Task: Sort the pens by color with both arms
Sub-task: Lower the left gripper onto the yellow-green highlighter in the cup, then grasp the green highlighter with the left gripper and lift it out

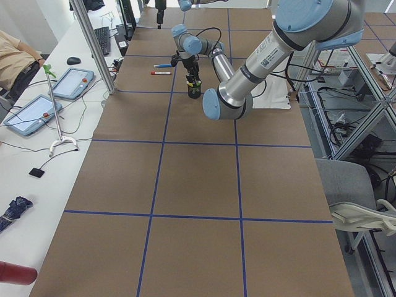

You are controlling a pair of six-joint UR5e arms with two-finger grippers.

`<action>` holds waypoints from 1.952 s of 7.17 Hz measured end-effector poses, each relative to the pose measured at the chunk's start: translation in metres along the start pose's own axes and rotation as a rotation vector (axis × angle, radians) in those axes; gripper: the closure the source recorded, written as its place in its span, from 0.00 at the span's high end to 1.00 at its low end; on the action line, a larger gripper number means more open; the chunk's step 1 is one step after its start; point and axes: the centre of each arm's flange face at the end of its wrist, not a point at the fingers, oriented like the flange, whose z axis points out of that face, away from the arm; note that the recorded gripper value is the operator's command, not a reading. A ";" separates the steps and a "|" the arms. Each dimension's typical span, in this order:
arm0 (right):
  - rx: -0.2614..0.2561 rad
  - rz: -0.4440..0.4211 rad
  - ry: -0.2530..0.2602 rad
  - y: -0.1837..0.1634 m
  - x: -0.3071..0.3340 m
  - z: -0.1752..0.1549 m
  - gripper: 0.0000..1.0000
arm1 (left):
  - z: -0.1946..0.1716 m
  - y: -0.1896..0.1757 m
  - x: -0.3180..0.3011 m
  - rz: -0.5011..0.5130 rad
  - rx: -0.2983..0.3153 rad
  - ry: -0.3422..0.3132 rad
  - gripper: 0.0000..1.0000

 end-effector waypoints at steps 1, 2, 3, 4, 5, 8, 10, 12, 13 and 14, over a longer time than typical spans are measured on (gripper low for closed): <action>0.000 0.000 0.001 0.000 0.001 0.001 0.99 | 0.003 0.003 0.003 0.005 -0.005 0.000 0.61; 0.000 0.001 0.003 0.001 0.001 0.001 0.99 | 0.006 0.005 0.007 0.010 -0.010 0.001 0.52; 0.000 0.001 0.004 0.001 0.002 0.002 0.99 | 0.009 0.008 0.010 0.014 -0.014 0.002 0.40; 0.001 0.001 0.004 0.001 0.002 0.002 0.99 | 0.011 0.010 0.011 0.017 -0.018 0.002 0.22; 0.001 0.001 0.004 0.001 0.002 0.002 0.99 | 0.013 0.011 0.010 0.017 -0.020 0.001 0.03; 0.002 0.001 0.004 0.001 0.001 0.001 0.99 | 0.012 0.014 0.010 0.022 -0.016 0.004 0.00; 0.004 0.000 0.004 0.001 0.001 0.001 0.99 | -0.005 0.026 0.014 0.032 -0.007 0.012 0.00; 0.004 -0.001 0.003 0.001 0.000 0.001 0.99 | -0.041 0.054 0.018 0.043 0.008 0.022 0.00; 0.005 -0.002 0.003 0.000 0.000 0.000 0.99 | -0.064 0.067 0.016 0.045 0.025 0.032 0.00; 0.006 -0.002 0.002 0.000 0.000 0.000 0.99 | -0.090 0.077 0.009 0.043 0.052 0.044 0.00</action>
